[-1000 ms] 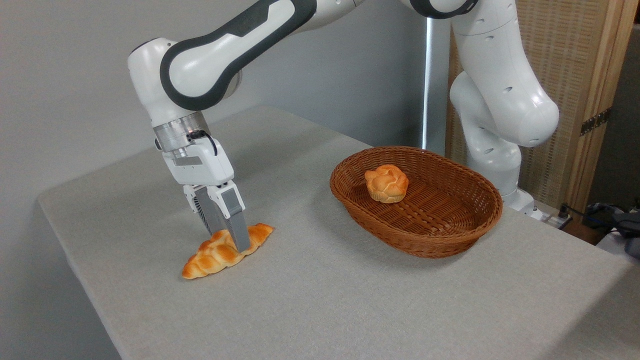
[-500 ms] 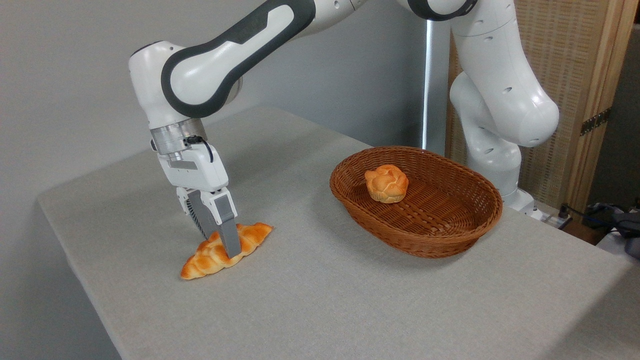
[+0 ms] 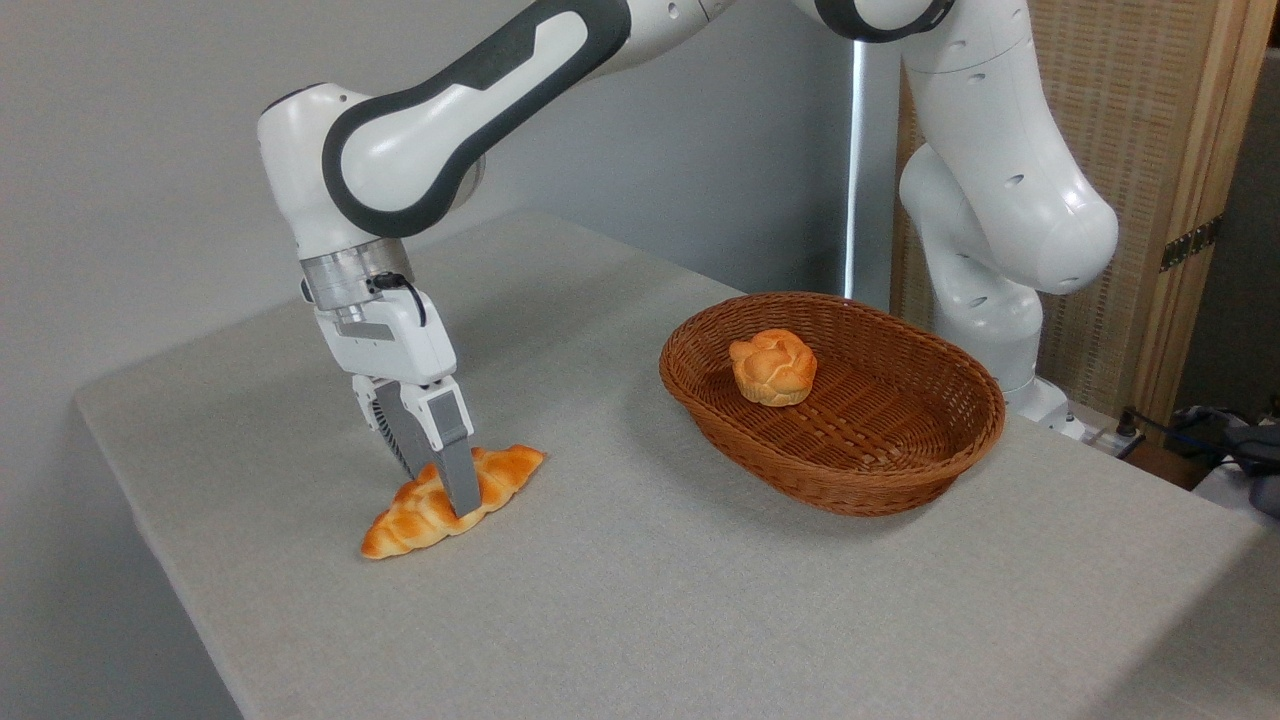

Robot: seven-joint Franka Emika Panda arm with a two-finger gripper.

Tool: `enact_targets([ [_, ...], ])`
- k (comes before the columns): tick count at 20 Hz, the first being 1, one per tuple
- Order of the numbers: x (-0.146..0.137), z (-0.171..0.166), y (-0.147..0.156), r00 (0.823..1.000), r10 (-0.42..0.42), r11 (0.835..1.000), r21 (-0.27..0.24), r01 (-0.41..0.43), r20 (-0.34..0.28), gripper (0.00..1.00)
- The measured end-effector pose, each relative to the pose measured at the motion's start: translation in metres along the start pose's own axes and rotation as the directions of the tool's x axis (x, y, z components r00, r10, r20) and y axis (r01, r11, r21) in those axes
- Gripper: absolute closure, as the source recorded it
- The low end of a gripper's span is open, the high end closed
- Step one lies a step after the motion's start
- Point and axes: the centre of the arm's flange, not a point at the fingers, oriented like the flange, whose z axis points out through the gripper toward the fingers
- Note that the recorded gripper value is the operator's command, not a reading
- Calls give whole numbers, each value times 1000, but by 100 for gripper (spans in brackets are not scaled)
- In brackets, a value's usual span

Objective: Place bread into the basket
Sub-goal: 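Lift the braided roll and carry it over the wicker basket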

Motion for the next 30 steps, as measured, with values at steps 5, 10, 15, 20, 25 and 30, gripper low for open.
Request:
enact_targets([
  [5, 3, -1, 3, 1000, 1, 1000, -6, -1, -16, 57],
  [10, 3, -4, 0, 1000, -3, 1000, -4, 3, -24, 56],
  [15, -7, -36, -29, 995, -42, 999, -19, 40, -90, 55],
  [20, -72, -93, -77, 997, 40, 995, -93, -47, -73, 54],
  [25, -164, -127, -96, 975, 211, 967, -133, -219, -72, 54],
  [30, -266, -122, -71, 940, 330, 927, -160, -339, -83, 54],
])
